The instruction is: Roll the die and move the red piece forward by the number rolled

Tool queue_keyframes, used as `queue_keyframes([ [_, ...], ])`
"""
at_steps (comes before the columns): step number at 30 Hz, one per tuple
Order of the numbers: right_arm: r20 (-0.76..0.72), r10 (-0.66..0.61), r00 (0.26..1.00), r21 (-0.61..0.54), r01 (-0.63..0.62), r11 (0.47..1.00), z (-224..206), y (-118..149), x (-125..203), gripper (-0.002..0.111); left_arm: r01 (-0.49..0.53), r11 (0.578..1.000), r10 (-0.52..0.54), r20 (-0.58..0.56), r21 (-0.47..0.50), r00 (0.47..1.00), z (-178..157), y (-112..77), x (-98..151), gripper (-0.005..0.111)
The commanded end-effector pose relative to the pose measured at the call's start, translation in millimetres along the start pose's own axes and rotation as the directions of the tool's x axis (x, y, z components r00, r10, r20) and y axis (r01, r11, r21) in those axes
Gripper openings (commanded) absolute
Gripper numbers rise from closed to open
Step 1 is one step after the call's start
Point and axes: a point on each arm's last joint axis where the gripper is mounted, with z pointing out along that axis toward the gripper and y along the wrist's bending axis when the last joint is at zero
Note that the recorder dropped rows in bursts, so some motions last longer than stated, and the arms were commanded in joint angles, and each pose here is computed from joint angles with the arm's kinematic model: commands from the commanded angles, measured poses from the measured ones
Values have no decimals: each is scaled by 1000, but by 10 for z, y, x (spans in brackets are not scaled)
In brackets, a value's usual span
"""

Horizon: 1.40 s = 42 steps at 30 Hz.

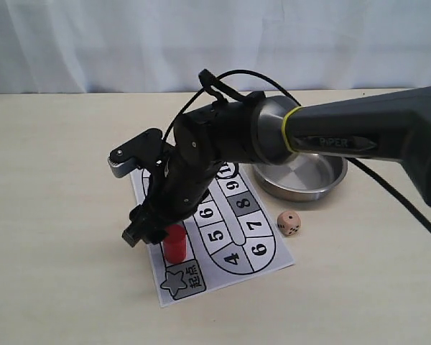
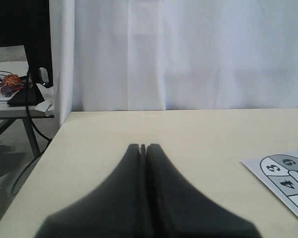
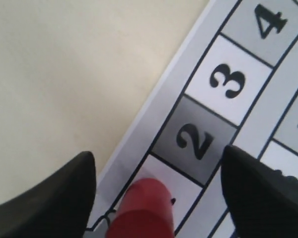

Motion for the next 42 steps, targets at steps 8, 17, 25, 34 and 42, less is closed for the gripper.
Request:
queue_keyframes([
  [8, -57, 30, 998, 258, -14, 966, -253, -256, -139, 4, 3, 1000, -3, 20, 1, 1000, -4, 0, -31, 0],
  [17, -99, 86, 991, 392, -40, 919, -404, -613, -126, 4, 3, 1000, -3, 20, 1, 1000, -4, 0, -31, 0],
  [25, -112, 271, 956, 453, -194, 870, -538, -1352, 123, 4, 3, 1000, -3, 18, 1, 1000, -4, 0, -29, 0],
  [34, -41, 499, 865, 321, -462, 827, -946, -2141, 536, 4, 3, 1000, -3, 18, 1, 1000, -4, 0, -29, 0],
  [42, -41, 633, 773, 270, -601, 752, -1169, -2686, 1020, 4, 3, 1000, -3, 18, 1, 1000, -4, 0, -29, 0],
])
